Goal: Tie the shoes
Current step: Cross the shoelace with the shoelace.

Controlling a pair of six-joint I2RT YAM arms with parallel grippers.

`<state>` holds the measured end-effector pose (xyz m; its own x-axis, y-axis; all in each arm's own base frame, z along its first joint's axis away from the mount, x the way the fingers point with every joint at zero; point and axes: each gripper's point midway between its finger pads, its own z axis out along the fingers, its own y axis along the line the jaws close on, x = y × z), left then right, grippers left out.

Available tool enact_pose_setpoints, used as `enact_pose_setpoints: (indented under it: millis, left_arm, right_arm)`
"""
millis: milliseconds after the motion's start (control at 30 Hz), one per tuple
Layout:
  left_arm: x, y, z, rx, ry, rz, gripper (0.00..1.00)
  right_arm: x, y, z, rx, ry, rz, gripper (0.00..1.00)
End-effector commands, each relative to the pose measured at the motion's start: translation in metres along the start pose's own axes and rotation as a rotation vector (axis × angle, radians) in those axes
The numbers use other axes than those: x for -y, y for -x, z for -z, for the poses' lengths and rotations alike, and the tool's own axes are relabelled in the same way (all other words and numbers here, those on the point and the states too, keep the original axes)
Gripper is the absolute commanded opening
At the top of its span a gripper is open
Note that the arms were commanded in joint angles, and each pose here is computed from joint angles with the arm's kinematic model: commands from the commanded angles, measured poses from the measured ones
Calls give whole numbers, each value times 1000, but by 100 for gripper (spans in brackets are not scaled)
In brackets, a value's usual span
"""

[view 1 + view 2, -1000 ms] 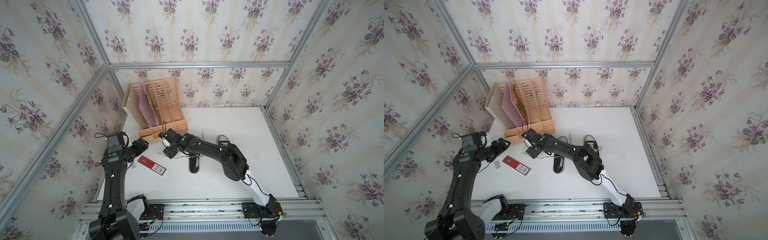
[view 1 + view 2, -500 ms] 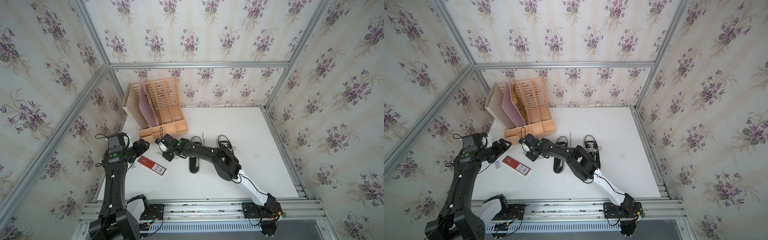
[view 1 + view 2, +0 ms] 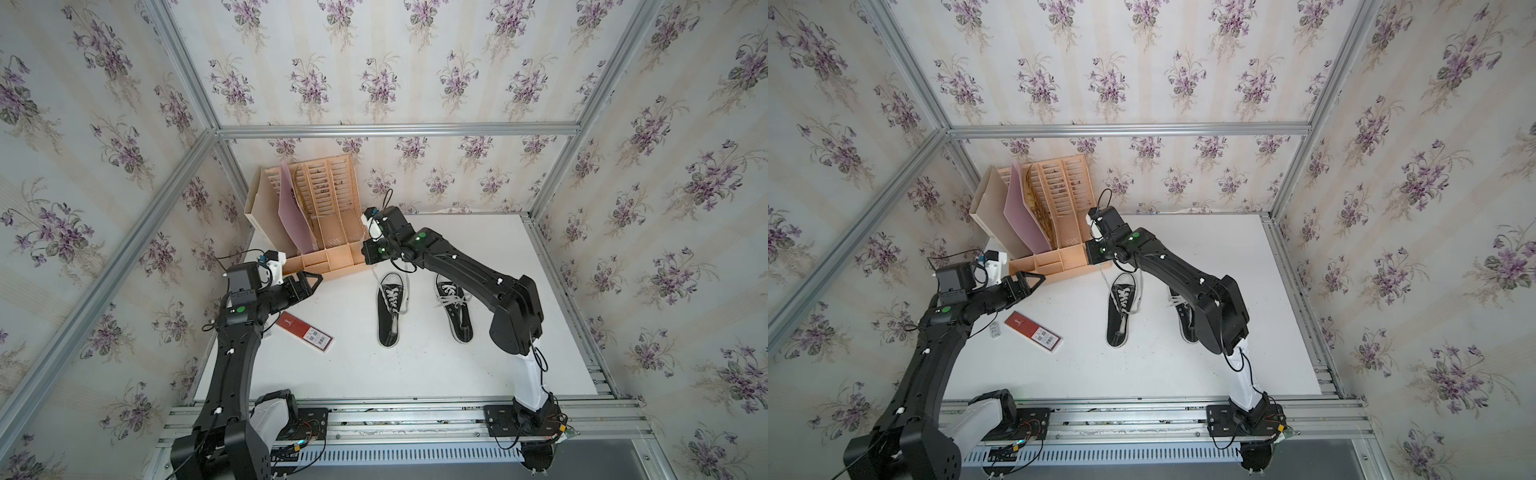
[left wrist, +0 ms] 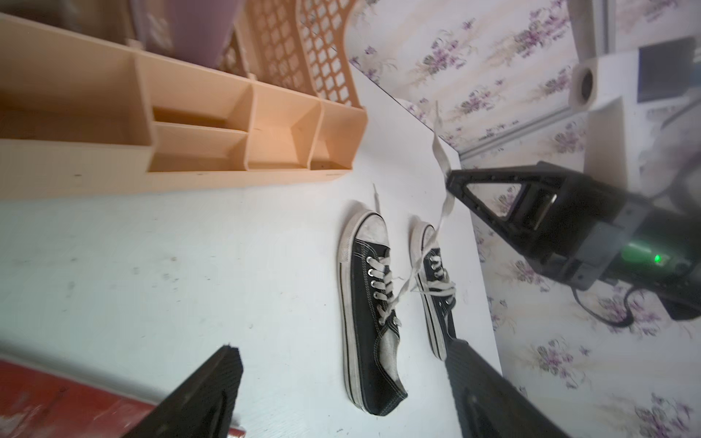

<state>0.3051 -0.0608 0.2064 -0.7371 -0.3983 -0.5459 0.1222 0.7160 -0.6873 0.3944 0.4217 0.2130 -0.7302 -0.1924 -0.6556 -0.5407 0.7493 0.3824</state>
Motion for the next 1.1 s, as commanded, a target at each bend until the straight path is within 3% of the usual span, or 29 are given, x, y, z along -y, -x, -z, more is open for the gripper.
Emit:
enact_pose_setpoints:
  millis: [0, 367, 633, 900, 1067]
  left_arm:
    - [36, -10, -23, -54, -139, -151, 89]
    - [78, -57, -125, -287, -299, -263, 86]
    - [88, -64, -178, -352, -348, -279, 78]
    - [100, -67, -198, -391, -444, -262, 53]
    - [103, -71, -204, -397, -481, -244, 31]
  right_arm:
    - [10, 9, 18, 27, 28, -145, 0]
    - [19, 2, 28, 32, 10, -211, 0]
    - [29, 2, 38, 56, -4, -283, 0]
    - [52, -4, 42, 63, -45, -366, 0]
    - [63, -13, 34, 30, -61, -389, 0]
